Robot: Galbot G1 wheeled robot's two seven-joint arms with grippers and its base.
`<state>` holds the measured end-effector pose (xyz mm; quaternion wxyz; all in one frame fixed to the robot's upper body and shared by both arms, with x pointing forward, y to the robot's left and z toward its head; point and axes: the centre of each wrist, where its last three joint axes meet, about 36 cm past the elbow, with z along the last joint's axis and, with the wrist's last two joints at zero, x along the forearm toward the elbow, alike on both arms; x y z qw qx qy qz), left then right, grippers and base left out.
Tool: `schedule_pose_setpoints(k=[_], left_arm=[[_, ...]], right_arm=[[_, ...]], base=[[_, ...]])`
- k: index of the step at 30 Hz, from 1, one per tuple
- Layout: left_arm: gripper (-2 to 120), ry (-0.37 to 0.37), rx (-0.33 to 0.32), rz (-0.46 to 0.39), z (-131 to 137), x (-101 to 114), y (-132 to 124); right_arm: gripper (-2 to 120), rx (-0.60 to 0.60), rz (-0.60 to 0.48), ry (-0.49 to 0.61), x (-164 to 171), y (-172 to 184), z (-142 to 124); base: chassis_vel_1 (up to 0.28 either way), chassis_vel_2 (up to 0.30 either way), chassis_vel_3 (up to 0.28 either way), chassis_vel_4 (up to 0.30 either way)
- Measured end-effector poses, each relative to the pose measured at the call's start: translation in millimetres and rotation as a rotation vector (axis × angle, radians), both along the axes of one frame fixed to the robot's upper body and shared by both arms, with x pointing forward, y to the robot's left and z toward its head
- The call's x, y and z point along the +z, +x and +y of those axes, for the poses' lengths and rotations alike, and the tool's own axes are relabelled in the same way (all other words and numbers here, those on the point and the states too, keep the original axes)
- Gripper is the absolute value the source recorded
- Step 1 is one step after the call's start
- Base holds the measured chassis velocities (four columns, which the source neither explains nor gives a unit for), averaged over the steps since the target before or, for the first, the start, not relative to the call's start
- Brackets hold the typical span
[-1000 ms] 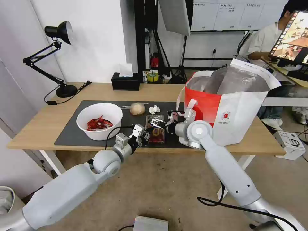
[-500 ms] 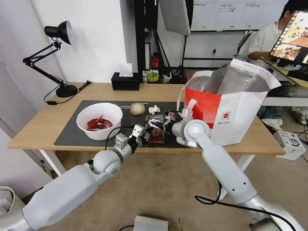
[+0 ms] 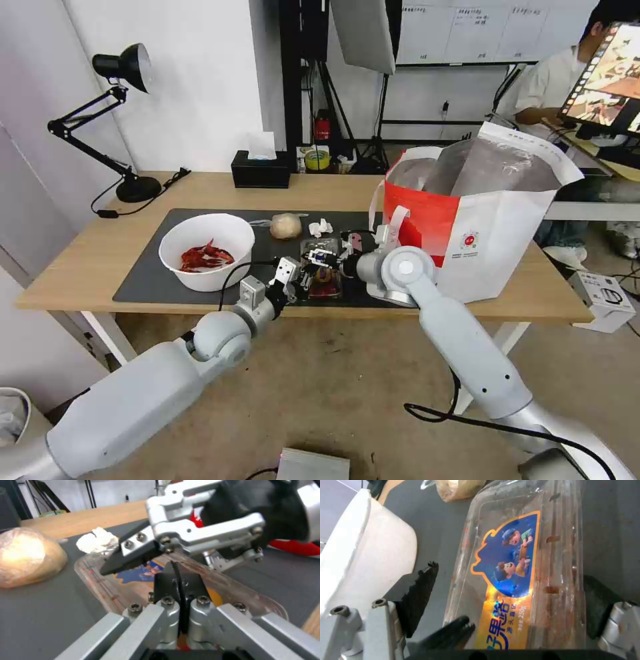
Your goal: Pick up the trash from the table and place it into the takeout bag.
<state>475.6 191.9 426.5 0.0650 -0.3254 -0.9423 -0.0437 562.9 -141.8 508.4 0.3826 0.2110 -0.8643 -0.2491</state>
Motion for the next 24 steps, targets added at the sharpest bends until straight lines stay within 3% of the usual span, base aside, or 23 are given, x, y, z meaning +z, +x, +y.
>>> schedule_pose_setpoints(k=[3,5,9,14,24], left_arm=[[0,-0.006,-0.003,-0.002,-1.8,-0.3,-0.4],[0,-0.009,-0.006,-0.003,-3.3,-0.3,-0.5],[0,-0.009,-0.006,-0.005,-3.5,0.2,0.3],[0,-0.011,-0.006,-0.004,-2.8,-0.6,0.9],[0,-0.028,0.004,-0.024,-0.4,3.7,3.1]], right_arm=[[80,-0.002,0.003,-0.005,-0.3,1.3,0.5],[68,-0.007,0.007,-0.013,-0.7,2.3,1.1],[58,-0.007,0.008,-0.016,-1.0,2.5,1.4],[34,-0.010,0.014,-0.019,-2.5,2.4,0.8],[0,-0.018,0.029,-0.026,-8.3,0.6,-1.1]], base=[[0.000,0.000,0.000,0.000],[0.000,0.000,0.000,0.000],[0.000,0.000,0.000,0.000],[0.000,0.000,0.000,0.000],[0.000,0.000,0.000,0.000]])
